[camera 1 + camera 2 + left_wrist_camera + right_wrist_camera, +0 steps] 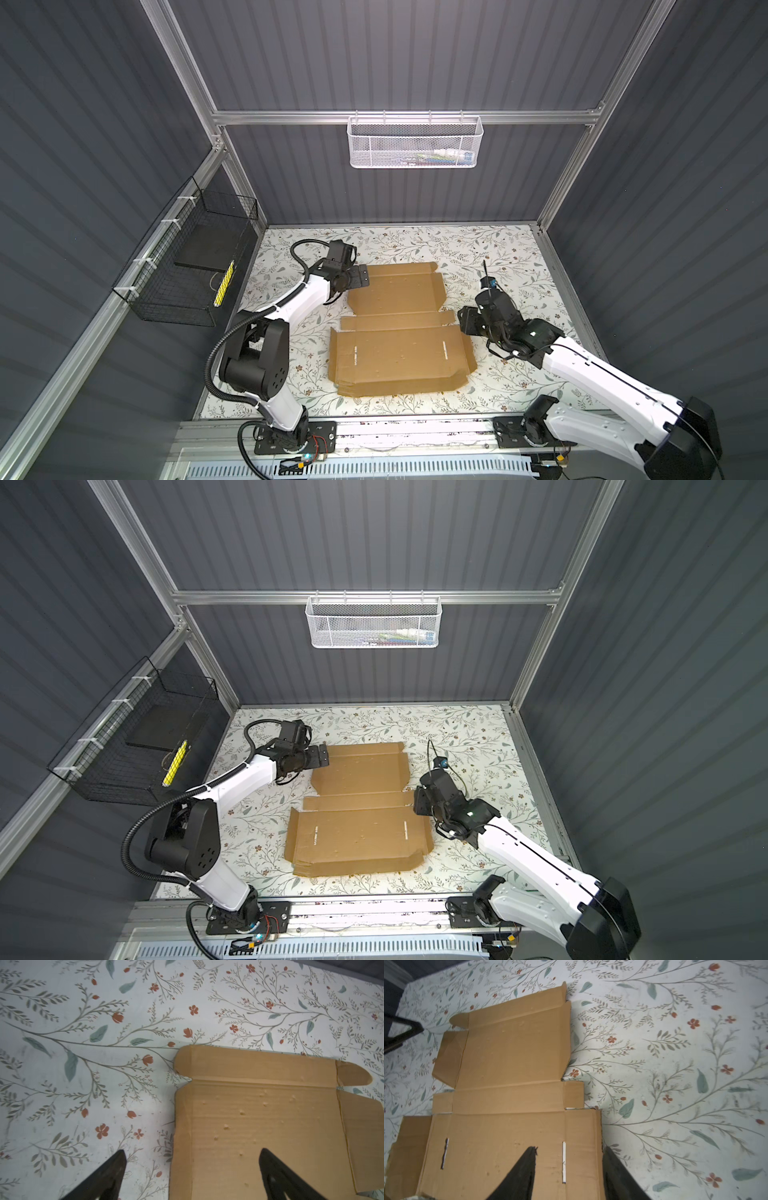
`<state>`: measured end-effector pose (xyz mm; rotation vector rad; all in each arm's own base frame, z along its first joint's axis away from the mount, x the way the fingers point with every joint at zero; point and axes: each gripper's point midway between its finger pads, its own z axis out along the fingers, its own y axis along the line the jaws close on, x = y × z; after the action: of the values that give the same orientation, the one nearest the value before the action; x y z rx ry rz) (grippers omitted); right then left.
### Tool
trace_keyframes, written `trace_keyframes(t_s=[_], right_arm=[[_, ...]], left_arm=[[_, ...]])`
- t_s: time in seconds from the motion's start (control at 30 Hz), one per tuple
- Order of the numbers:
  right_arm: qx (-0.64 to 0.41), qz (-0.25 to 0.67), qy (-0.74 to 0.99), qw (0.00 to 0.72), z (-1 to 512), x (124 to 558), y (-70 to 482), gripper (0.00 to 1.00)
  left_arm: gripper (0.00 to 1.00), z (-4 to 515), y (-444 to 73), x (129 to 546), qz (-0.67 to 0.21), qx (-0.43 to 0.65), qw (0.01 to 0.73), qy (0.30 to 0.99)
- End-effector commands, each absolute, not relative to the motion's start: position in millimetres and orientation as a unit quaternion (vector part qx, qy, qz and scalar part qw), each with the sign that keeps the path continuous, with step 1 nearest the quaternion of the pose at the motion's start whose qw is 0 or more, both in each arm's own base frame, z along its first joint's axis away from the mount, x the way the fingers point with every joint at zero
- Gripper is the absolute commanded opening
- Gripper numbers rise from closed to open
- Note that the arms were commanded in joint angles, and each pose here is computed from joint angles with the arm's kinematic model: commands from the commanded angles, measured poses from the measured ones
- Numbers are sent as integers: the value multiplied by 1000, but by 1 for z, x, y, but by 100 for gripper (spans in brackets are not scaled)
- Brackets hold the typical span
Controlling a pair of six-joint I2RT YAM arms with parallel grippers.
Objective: Fold the paper box
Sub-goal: 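Move both grippers over the flat cardboard blank, closed fingers pointing down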
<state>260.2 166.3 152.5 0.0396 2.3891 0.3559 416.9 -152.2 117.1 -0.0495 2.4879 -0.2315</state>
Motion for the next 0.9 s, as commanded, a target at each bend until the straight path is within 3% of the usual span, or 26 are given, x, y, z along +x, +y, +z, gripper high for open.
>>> trace_keyframes(t_s=[0.0,0.07,0.2,0.3,0.43,0.6,0.87], right_arm=[[18,151,921,359,161,257,191,37],[-2,159,926,343,153,249,214,26],[-26,177,932,315,140,230,249,5],[-31,197,934,298,130,219,274,3],[-37,213,939,268,114,211,302,3],[-35,240,942,233,96,207,330,3],[-24,253,947,197,75,201,342,5]], left_arm=[[100,118,-186,414,-107,23,308,945],[94,116,-199,417,-122,34,307,943],[64,108,-217,423,-135,44,295,945],[38,102,-225,428,-141,50,288,946],[15,90,-228,431,-135,53,277,950],[0,66,-220,426,-114,48,255,959],[0,42,-213,417,-103,37,239,965]])
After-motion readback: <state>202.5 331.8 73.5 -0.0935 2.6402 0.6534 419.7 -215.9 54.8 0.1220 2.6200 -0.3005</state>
